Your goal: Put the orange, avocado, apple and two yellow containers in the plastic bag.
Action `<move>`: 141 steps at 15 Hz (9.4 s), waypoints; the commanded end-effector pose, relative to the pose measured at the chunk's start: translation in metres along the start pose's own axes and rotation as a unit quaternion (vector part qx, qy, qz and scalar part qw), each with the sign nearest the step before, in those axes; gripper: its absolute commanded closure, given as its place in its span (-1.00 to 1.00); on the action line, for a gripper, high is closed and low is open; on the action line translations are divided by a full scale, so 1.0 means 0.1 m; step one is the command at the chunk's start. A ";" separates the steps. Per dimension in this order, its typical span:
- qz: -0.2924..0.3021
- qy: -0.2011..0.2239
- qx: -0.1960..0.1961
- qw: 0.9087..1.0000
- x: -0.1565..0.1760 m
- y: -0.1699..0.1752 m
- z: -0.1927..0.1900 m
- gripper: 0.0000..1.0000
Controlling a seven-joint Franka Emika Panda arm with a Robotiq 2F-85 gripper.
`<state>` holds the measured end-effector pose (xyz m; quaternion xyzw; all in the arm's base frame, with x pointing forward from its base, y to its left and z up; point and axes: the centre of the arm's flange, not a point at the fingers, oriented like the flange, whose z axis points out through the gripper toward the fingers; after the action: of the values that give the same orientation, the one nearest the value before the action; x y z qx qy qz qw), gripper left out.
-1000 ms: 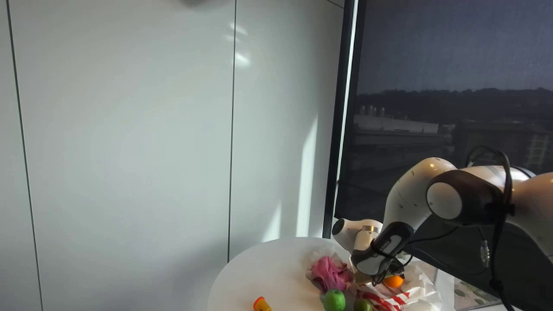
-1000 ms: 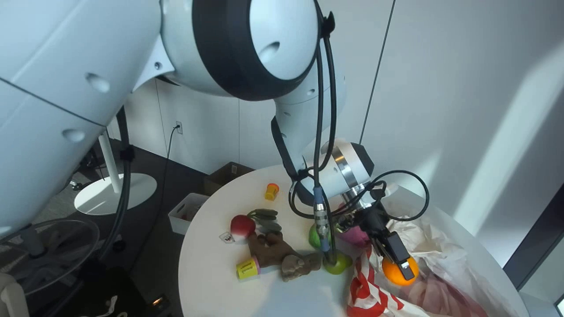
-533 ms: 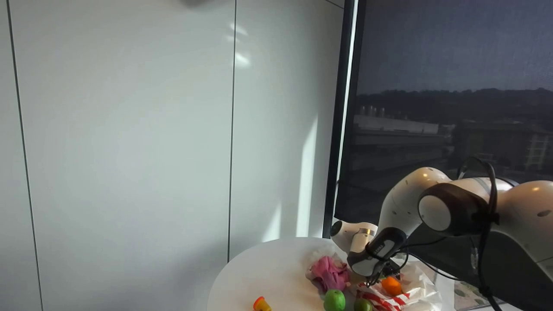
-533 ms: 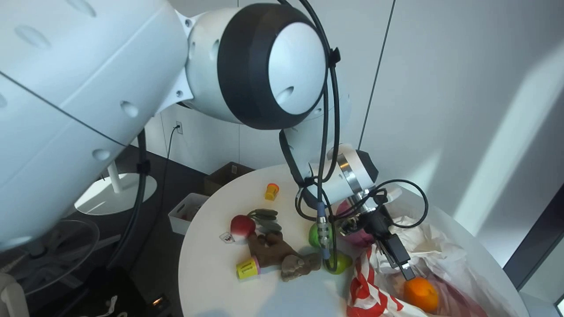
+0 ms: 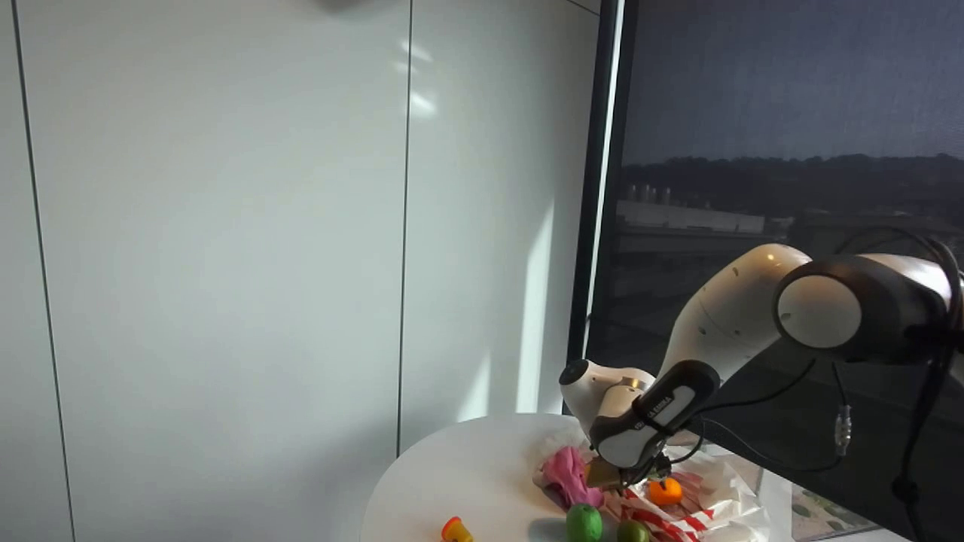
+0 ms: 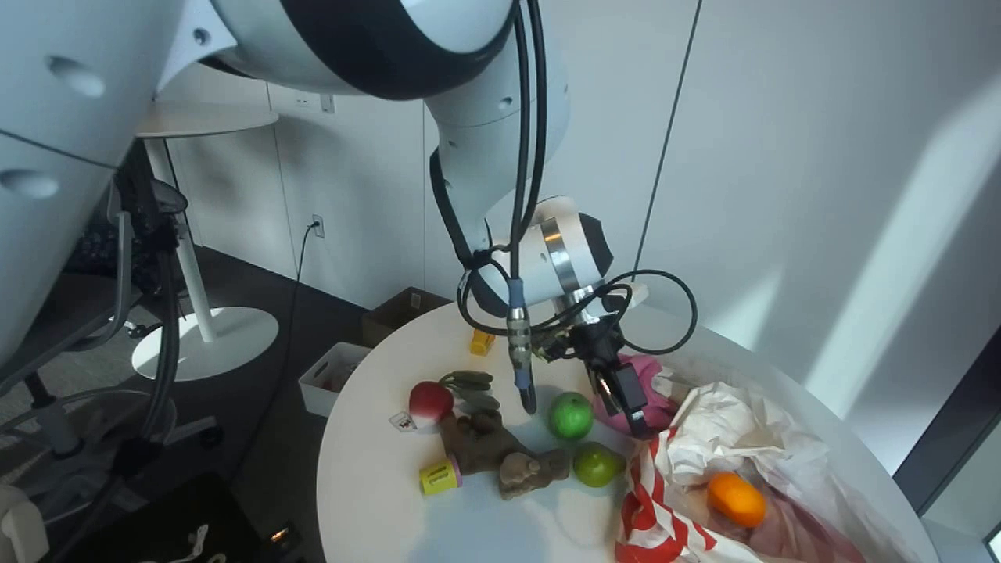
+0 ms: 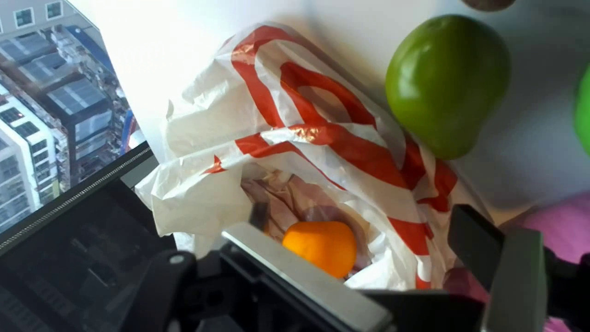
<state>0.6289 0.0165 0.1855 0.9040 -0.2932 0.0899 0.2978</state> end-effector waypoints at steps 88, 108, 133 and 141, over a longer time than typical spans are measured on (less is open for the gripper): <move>-0.050 -0.211 0.102 0.971 -0.27 -0.05 0.44 -1.00; -0.055 -0.038 0.181 0.981 -0.19 -0.04 0.33 0.07; 0.177 0.107 -0.089 0.974 0.73 0.53 0.80 -1.00; 0.080 0.027 0.014 0.996 0.31 0.62 -0.56 -1.00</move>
<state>0.6544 -0.0352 0.2217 0.8434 -0.3872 0.1776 0.3273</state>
